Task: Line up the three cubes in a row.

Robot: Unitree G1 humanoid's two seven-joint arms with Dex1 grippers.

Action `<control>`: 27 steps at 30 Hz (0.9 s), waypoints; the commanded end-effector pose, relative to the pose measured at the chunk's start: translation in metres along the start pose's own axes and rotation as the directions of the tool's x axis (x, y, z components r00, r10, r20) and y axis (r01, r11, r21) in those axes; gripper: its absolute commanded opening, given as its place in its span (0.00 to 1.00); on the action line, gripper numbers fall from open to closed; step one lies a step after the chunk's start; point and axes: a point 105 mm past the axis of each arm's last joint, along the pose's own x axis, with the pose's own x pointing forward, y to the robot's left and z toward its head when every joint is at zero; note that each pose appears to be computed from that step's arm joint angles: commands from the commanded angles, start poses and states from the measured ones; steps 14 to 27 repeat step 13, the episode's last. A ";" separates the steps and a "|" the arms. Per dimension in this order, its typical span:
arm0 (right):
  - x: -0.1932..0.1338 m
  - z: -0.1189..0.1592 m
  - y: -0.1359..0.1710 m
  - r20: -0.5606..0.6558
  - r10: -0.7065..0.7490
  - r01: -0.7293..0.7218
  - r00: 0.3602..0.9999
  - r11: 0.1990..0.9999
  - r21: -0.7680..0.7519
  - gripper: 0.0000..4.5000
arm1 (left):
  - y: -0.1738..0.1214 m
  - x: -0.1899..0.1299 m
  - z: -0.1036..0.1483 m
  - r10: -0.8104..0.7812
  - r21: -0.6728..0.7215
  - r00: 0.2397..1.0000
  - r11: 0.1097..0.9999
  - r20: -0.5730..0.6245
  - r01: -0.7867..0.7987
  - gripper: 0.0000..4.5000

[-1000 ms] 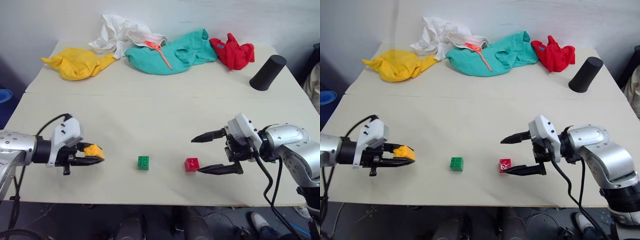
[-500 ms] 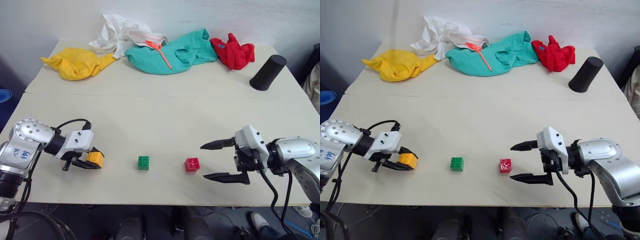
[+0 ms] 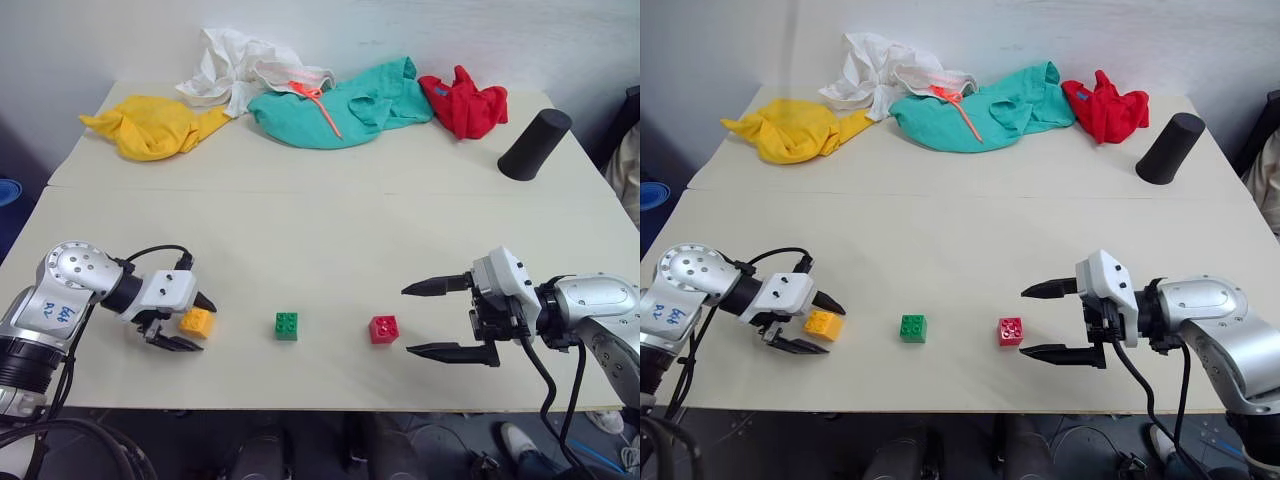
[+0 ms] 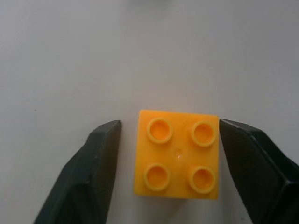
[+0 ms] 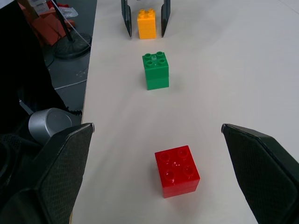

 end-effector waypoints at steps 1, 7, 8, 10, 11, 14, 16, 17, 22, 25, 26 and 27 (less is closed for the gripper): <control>-0.012 0.000 -0.004 -0.028 -0.015 0.014 1.000 0.999 -0.037 1.00 | -0.002 -0.022 0.002 0.054 -0.010 0.998 0.998 -0.010 -0.054 0.99; -0.055 -0.010 -0.014 -0.103 -0.036 0.035 0.994 0.999 -0.012 1.00 | -0.022 -0.079 0.012 0.168 -0.129 0.985 0.978 0.031 -0.163 0.99; -0.061 -0.012 -0.013 -0.116 -0.028 0.028 0.993 1.000 -0.005 1.00 | -0.026 -0.088 0.015 0.188 -0.145 0.982 0.972 0.028 -0.183 0.99; -0.068 -0.014 -0.013 -0.131 -0.015 0.015 0.991 1.000 0.003 1.00 | -0.034 -0.097 0.019 0.207 -0.172 0.978 0.965 0.025 -0.200 0.99; -0.069 -0.016 -0.012 -0.134 -0.007 0.008 0.991 1.000 0.012 1.00 | -0.039 -0.100 0.020 0.218 -0.187 0.975 0.960 0.035 -0.208 0.99; -0.070 -0.018 -0.012 -0.131 0.005 -0.002 0.991 1.000 0.021 1.00 | -0.046 -0.102 0.025 0.242 -0.205 0.968 0.952 0.063 -0.225 0.99; -0.070 -0.018 -0.012 -0.131 0.005 -0.002 0.991 1.000 0.021 1.00 | -0.046 -0.102 0.025 0.242 -0.205 0.968 0.952 0.063 -0.225 0.99; -0.070 -0.018 -0.012 -0.131 0.005 -0.002 0.991 1.000 0.021 1.00 | -0.046 -0.102 0.025 0.242 -0.205 0.968 0.952 0.063 -0.225 0.99; -0.070 -0.018 -0.012 -0.131 0.005 -0.002 0.991 1.000 0.021 1.00 | -0.046 -0.102 0.025 0.242 -0.205 0.968 0.952 0.063 -0.225 0.99; -0.070 -0.018 -0.012 -0.131 0.005 -0.002 0.991 1.000 0.021 1.00 | -0.046 -0.102 0.025 0.242 -0.205 0.968 0.952 0.063 -0.225 0.99; -0.070 -0.018 -0.012 -0.131 0.005 -0.002 0.991 1.000 0.021 1.00 | -0.046 -0.102 0.025 0.242 -0.205 0.968 0.952 0.063 -0.225 0.99; -0.070 -0.018 -0.012 -0.131 0.005 -0.002 0.991 1.000 0.021 1.00 | -0.046 -0.102 0.025 0.242 -0.205 0.968 0.952 0.063 -0.225 0.99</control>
